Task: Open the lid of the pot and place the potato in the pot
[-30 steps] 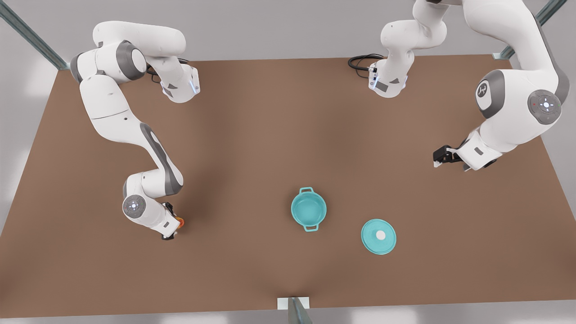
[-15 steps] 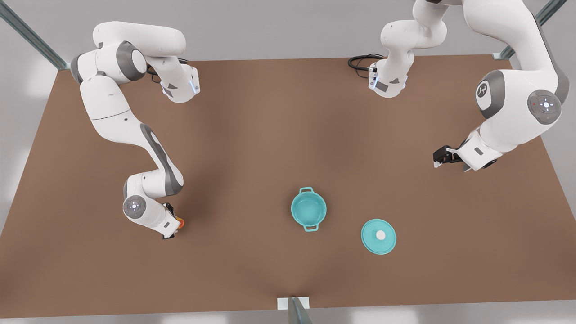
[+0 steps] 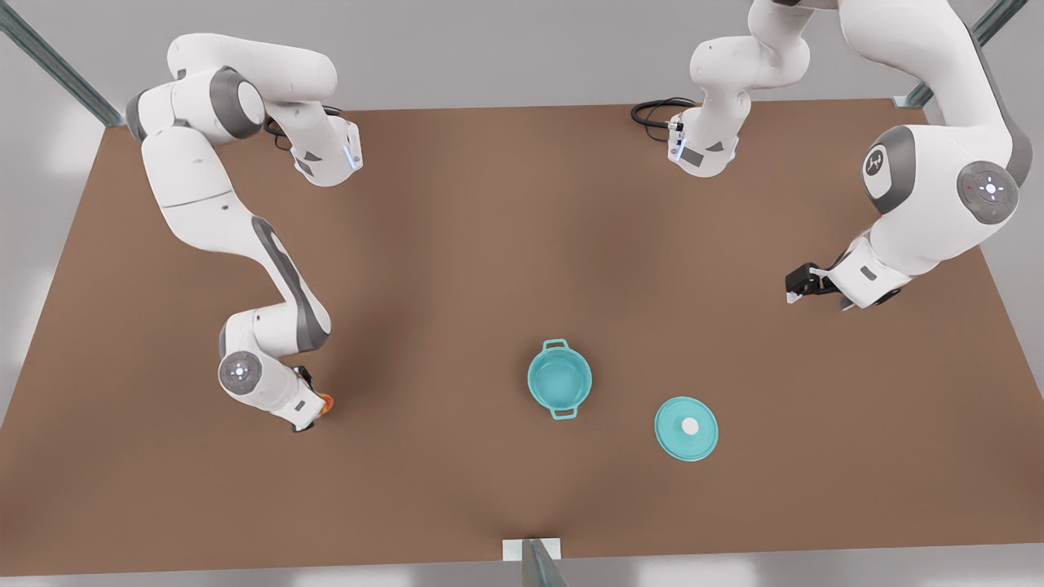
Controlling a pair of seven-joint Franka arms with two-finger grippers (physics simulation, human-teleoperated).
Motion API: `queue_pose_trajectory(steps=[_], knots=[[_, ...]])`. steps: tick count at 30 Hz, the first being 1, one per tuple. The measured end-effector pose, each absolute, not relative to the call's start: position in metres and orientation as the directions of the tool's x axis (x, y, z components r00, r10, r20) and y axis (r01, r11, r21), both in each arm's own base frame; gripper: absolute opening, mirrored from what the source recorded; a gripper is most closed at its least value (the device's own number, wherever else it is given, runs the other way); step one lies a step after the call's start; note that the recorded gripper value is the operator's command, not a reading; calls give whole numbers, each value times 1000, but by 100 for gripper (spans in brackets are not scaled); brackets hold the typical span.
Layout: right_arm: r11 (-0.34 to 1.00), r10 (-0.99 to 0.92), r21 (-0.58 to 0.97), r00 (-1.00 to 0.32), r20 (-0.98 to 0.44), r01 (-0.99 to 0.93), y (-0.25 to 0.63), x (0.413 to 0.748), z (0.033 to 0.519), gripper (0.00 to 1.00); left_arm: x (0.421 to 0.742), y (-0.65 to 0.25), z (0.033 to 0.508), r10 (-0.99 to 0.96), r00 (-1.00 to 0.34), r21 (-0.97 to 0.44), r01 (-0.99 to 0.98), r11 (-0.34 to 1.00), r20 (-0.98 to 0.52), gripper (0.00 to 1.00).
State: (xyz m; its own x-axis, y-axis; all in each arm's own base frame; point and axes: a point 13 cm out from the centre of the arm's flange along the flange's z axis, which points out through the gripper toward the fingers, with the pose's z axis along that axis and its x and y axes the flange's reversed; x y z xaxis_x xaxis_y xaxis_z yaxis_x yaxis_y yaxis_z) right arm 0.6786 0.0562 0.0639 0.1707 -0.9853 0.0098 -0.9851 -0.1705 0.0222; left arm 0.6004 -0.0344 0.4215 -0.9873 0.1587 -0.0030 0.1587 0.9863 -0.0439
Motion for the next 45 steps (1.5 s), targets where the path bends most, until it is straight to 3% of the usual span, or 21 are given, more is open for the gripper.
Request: queue_pose_trajectory(steps=[26,33,45], knots=[[-254,-967,45,253,-33,-966,247,646,207,48,601,-33,420,159,-987,-45,158,986,-1,100],[-240,-971,62,239,-25,-969,298,629,220,47,601,-32,419,157,-988,-44,157,987,0,100],[-165,-984,33,163,-70,-986,387,633,224,47,602,-32,418,157,-988,-45,157,987,0,100]])
